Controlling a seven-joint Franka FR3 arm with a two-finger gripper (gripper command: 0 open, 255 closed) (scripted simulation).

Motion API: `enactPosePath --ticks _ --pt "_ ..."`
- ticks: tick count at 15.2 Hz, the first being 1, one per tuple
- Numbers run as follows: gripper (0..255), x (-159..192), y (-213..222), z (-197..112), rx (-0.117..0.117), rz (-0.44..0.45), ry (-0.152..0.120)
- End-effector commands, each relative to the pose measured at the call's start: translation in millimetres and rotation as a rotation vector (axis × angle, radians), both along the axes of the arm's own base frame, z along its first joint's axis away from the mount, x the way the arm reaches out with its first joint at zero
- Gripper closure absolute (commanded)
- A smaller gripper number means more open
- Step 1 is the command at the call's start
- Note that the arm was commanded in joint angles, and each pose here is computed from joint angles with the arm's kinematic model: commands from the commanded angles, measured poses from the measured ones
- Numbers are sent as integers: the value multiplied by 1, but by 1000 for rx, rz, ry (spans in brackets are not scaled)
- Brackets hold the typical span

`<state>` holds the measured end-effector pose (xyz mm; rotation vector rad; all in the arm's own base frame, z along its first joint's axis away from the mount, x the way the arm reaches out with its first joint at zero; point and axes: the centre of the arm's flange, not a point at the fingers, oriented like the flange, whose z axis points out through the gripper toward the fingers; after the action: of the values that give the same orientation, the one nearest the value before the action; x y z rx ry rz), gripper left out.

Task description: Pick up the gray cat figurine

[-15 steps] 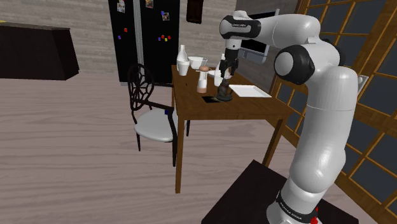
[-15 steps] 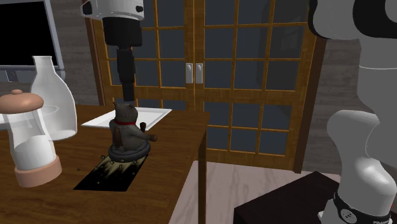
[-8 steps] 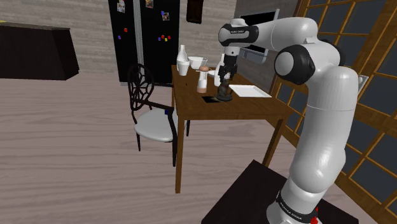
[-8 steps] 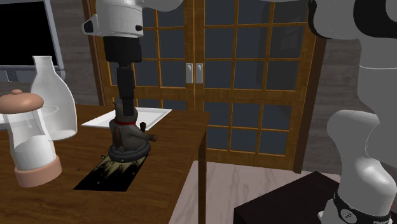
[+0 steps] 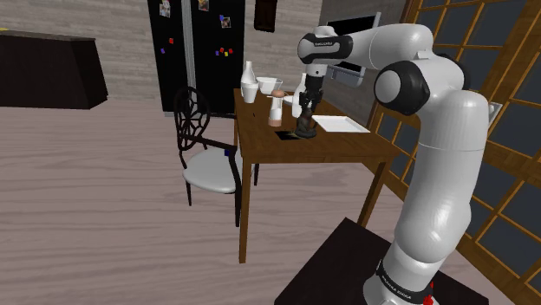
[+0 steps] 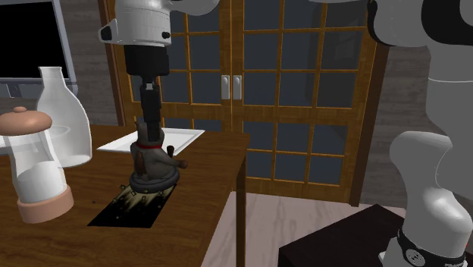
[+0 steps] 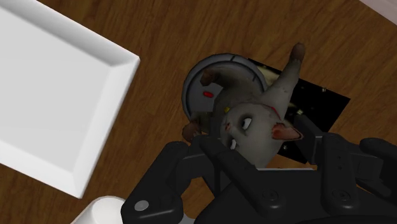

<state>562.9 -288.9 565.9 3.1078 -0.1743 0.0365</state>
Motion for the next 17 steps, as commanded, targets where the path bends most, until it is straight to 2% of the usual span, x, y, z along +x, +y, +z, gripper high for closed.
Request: enactPosePath --ticks 1,3,17 --pt "255 1 1 -1 1 1 1" --pt "255 0 0 -2 1 1 1" --pt "255 0 0 72 1 1 1"
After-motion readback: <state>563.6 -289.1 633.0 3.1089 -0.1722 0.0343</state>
